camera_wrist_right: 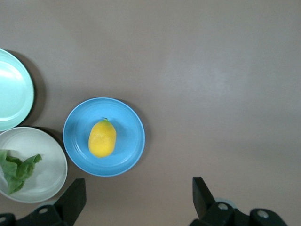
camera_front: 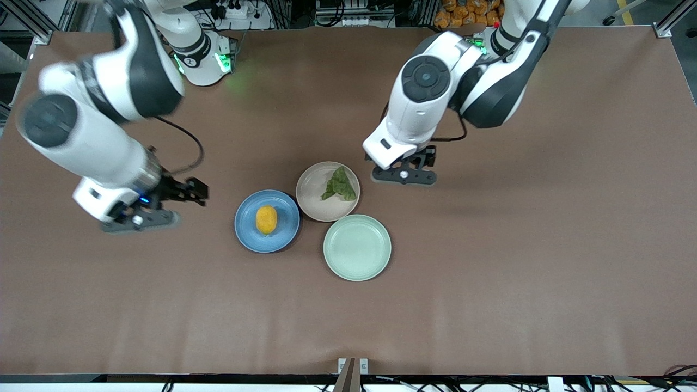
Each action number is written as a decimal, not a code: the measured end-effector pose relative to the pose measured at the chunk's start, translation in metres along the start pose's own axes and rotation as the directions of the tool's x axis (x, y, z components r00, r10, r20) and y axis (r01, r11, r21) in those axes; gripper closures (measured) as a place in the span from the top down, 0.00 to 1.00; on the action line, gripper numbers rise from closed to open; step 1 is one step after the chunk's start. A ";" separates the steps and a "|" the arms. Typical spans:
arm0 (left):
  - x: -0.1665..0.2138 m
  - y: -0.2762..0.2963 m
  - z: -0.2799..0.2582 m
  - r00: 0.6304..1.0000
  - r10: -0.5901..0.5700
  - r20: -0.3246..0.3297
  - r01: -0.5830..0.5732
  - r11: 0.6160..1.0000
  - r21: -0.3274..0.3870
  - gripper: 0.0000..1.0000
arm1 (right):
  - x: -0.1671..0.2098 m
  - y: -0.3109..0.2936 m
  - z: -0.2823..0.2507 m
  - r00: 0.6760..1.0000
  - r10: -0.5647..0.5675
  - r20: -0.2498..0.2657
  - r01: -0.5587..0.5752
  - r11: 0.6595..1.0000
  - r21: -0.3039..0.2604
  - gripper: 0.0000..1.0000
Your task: Pick lemon and lettuce from blue and beige plates
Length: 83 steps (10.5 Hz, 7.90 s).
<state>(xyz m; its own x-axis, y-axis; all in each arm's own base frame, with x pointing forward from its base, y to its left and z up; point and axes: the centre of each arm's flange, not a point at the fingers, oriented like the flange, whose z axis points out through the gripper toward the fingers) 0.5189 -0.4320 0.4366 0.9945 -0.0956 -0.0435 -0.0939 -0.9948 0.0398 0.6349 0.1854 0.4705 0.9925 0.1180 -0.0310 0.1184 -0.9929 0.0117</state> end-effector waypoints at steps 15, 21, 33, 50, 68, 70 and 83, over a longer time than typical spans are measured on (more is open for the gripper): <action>-0.033 0.128 0.154 0.987 0.053 -0.153 -0.080 0.982 -0.171 1.00 | -0.003 -0.088 0.244 0.996 0.041 0.076 -0.041 0.999 0.004 1.00; -0.048 0.138 0.220 0.972 0.169 -0.163 -0.184 0.980 -0.080 1.00 | -0.008 -0.088 0.253 0.994 0.052 0.097 -0.054 0.998 0.012 0.97; -0.046 0.133 0.257 0.936 0.292 -0.194 -0.296 0.955 0.009 0.31 | 0.003 -0.011 0.168 0.987 0.021 0.160 -0.032 0.997 0.069 0.60; 0.116 -0.247 0.086 0.993 -0.107 0.040 0.102 0.988 0.117 0.03 | -0.077 0.255 0.268 0.931 -0.123 0.344 0.037 0.968 0.246 0.60; 0.074 -0.323 -0.147 0.977 -0.146 -0.155 0.162 0.982 0.094 1.00 | -0.022 0.246 -0.031 0.980 -0.183 0.076 0.167 0.969 0.183 1.00; 0.057 -0.325 -0.174 0.988 -0.028 -0.155 0.047 0.992 0.118 1.00 | -0.033 0.248 -0.067 0.991 -0.128 0.043 0.121 0.983 0.137 1.00; 0.026 -0.362 -0.196 0.997 -0.053 -0.056 0.056 0.998 0.043 1.00 | -0.074 0.171 -0.159 1.000 0.019 -0.003 -0.018 1.000 0.009 1.00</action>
<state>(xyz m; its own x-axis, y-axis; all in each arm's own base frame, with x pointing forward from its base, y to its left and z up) 0.5882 -0.0676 0.6169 0.9991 -0.0404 0.0106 -0.0403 -0.9992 -0.0056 0.5861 0.0096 0.6336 0.9946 0.0997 -0.0273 0.0998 -0.9950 0.0037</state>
